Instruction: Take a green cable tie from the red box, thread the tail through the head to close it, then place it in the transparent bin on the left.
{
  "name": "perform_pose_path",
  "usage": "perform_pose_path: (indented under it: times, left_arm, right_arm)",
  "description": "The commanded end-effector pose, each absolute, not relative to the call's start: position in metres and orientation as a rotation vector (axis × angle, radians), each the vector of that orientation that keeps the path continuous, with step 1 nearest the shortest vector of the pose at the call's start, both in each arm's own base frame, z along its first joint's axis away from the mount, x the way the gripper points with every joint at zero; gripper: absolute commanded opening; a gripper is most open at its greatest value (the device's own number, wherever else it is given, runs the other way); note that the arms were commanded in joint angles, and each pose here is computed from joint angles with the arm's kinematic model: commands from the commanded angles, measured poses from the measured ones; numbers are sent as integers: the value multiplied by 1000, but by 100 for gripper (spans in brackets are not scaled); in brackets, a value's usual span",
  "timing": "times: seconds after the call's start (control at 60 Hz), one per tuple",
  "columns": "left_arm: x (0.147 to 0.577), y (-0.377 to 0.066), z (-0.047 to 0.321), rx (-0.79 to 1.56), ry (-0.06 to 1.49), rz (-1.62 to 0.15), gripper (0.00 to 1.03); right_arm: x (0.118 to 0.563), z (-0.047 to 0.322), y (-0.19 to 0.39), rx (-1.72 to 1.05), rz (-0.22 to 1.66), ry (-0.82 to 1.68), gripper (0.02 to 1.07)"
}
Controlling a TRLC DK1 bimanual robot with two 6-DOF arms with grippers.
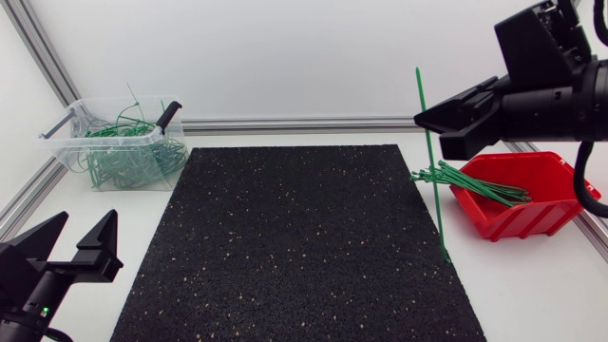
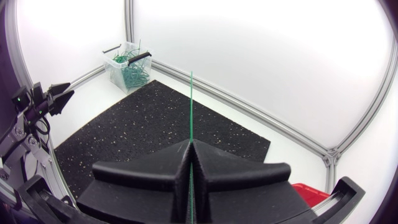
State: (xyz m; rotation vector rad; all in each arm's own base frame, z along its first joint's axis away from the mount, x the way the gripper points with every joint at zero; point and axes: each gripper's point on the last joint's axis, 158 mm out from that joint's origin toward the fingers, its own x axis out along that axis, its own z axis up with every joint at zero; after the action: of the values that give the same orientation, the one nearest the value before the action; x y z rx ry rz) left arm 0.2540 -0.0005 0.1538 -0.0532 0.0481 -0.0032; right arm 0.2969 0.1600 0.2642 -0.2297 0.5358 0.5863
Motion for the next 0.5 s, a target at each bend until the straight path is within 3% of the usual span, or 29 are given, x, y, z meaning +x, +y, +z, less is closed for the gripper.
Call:
perform_pose_path:
  times: [0.0, 0.2, 0.483]
  left_arm:
    - [254, -3, 130, -64, 105, -14, 99]
    - [254, -3, 130, -64, 107, -14, 99]
    - [254, -4, 129, -64, 108, -15, 99]
  right_arm:
    - [296, 251, 176, -141, 596, 596, 8]
    - [300, 246, 197, 78, 562, 621, 8]
    - [322, 228, 236, 168, 490, 647, 8]
